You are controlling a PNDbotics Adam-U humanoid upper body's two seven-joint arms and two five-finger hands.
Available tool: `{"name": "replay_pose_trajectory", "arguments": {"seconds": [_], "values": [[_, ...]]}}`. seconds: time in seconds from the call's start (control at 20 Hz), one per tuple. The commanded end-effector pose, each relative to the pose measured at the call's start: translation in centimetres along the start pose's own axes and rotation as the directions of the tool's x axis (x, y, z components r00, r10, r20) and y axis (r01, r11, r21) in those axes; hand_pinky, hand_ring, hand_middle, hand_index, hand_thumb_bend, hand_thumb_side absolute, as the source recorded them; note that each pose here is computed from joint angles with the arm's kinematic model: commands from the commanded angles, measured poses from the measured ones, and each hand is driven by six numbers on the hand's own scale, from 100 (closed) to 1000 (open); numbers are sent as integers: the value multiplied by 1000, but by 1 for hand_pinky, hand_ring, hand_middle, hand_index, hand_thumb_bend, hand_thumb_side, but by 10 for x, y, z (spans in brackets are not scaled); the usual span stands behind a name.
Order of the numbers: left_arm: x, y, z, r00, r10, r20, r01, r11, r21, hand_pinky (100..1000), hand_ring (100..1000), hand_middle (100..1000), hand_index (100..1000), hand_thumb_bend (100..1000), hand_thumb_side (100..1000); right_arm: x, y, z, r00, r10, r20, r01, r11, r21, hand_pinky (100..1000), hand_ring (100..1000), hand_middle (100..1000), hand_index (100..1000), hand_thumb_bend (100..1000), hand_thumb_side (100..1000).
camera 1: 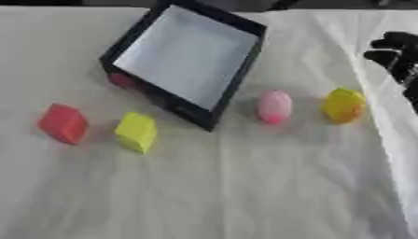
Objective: Pick up objects on the table and place them in the box.
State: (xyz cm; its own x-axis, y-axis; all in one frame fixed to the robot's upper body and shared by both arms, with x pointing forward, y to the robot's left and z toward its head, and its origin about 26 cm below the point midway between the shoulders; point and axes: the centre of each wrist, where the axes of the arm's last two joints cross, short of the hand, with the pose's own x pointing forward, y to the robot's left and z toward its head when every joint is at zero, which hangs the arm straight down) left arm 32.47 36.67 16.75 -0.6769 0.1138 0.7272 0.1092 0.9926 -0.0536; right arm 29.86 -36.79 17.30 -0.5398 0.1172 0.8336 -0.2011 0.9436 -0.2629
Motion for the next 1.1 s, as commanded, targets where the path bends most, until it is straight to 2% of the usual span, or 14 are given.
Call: {"name": "replay_pose_trajectory", "arguments": {"seconds": [0.05, 0.3, 0.4, 0.5, 0.55, 0.6, 0.75, 0.85, 0.95, 1.1], "values": [[19, 10, -14, 997, -61, 50, 64, 997, -50, 834, 721, 668, 778, 100, 578, 8, -7, -1, 999, 37, 8, -37, 999, -1, 1000, 825, 781, 841, 100, 540], [35, 32, -23, 981, -169, 97, 182, 971, -154, 836, 729, 681, 795, 100, 562, 8, -8, 0, 999, 47, 1, -47, 999, 0, 1000, 825, 781, 840, 100, 541], [42, 45, -26, 966, -235, 107, 253, 944, -212, 838, 734, 688, 806, 100, 548, 8, -9, 0, 999, 54, -3, -54, 999, 2, 1000, 825, 781, 840, 100, 541], [49, 60, -29, 941, -315, 120, 337, 898, -284, 841, 738, 693, 815, 100, 531, 8, -9, 1, 998, 61, -7, -61, 998, 3, 1000, 824, 781, 840, 100, 541], [54, 68, -32, 923, -364, 125, 385, 861, -333, 847, 747, 703, 829, 100, 487, 8, -10, 1, 998, 64, -9, -64, 998, 4, 1000, 824, 780, 840, 100, 541], [57, 76, -34, 902, -412, 133, 430, 818, -382, 847, 748, 705, 831, 100, 480, 8, -10, 1, 998, 67, -10, -67, 998, 5, 1000, 824, 780, 840, 100, 541], [71, 99, -45, 805, -568, 173, 559, 628, -542, 858, 777, 735, 855, 100, 328, 8, -10, 2, 997, 75, -16, -75, 997, 11, 1000, 823, 779, 840, 100, 541], [81, 110, -52, 719, -652, 239, 625, 456, -634, 859, 793, 759, 867, 100, 262, 8, -10, 2, 997, 79, -19, -79, 997, 14, 1000, 823, 778, 840, 100, 542], [92, 115, -61, 635, -701, 325, 667, 286, -688, 859, 804, 774, 876, 100, 248, 8, -11, 2, 996, 85, -25, -84, 996, 18, 1000, 822, 778, 840, 100, 542], [100, 115, -72, 545, -718, 434, 689, 89, -719, 861, 820, 791, 886, 100, 227, 8, -10, 3, 995, 91, -29, -91, 996, 27, 1000, 822, 777, 840, 100, 542]]}}
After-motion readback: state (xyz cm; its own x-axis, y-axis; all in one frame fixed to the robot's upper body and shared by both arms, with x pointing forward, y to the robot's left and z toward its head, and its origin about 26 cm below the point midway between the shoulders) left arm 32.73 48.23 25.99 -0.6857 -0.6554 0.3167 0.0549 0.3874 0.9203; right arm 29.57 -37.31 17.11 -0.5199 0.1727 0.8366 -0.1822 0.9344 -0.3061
